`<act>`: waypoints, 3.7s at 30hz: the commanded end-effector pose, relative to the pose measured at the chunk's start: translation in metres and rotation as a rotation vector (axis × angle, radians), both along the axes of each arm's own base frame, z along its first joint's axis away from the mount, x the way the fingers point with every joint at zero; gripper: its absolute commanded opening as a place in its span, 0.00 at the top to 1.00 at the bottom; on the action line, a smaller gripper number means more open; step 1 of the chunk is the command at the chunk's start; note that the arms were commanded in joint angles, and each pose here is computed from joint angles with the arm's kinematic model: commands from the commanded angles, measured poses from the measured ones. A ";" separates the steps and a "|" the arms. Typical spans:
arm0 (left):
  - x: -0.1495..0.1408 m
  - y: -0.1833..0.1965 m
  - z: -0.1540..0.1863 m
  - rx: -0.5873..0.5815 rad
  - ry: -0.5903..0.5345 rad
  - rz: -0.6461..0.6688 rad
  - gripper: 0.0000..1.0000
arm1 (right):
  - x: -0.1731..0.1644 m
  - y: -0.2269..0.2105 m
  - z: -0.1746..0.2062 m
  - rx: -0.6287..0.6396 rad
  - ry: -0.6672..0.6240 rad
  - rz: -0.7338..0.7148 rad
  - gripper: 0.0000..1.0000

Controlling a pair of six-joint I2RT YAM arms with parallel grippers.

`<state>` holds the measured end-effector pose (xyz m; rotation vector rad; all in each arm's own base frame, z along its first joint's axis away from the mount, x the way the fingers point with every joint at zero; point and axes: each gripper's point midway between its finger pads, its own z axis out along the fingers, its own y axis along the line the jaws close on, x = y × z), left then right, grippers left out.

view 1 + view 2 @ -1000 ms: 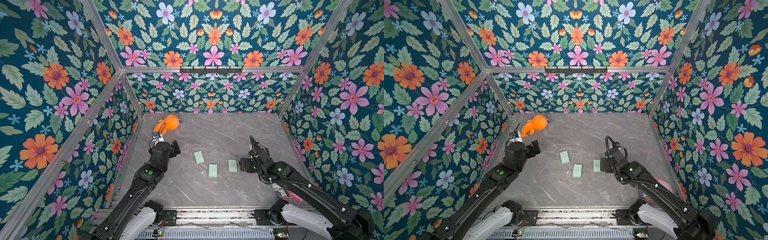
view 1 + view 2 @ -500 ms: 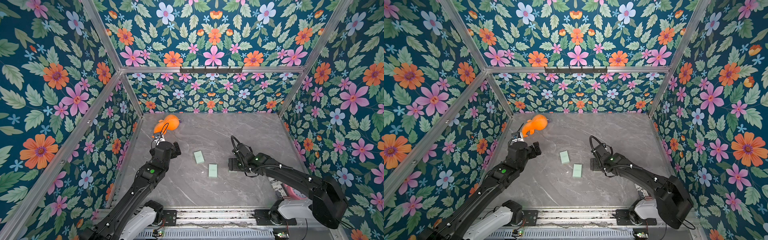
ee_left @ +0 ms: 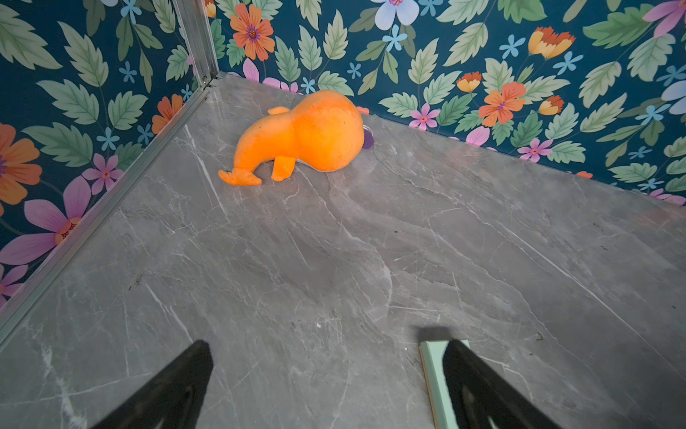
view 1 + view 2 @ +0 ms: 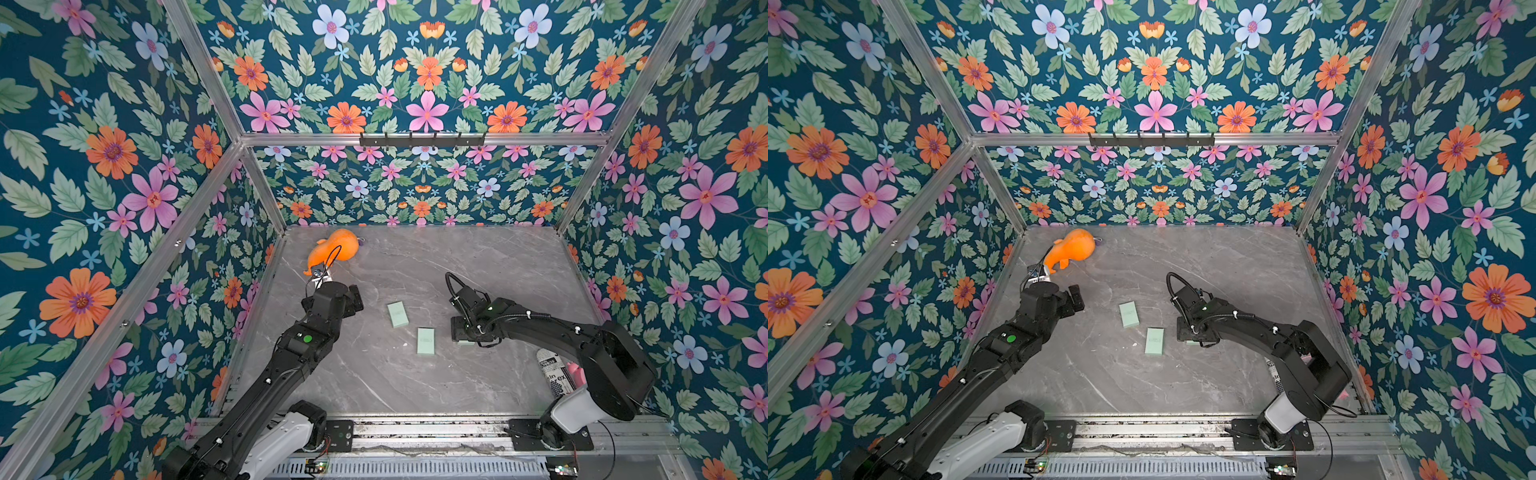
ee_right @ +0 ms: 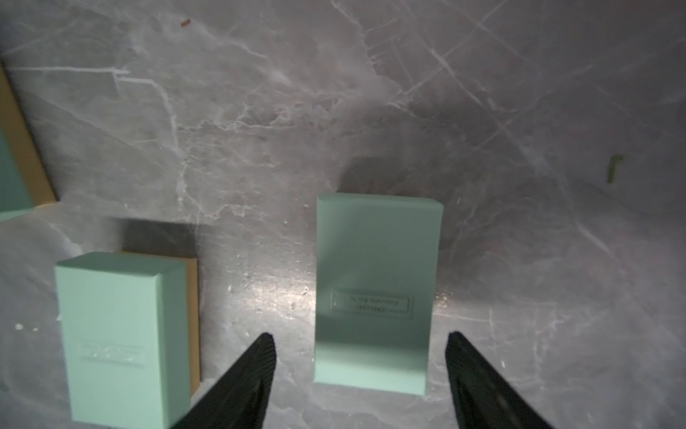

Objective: Take the rings out of the lift-off lid box
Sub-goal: Pick up the jewelry box from the center of the board, then open the lid on the jewelry box.

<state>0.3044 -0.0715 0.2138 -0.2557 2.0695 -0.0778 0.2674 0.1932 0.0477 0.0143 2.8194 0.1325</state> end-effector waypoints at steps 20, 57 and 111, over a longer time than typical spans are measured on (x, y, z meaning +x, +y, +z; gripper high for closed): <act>0.003 -0.002 -0.009 0.025 0.047 0.003 0.00 | 0.010 -0.004 -0.023 -0.076 0.041 -0.021 0.47; -0.088 -0.229 -0.030 0.386 -0.355 -1.034 0.00 | -0.055 0.038 0.115 0.463 -0.211 0.407 0.73; -0.123 -0.275 -0.056 0.418 -0.364 -1.259 0.06 | -0.068 0.061 0.109 0.558 -0.127 0.508 0.78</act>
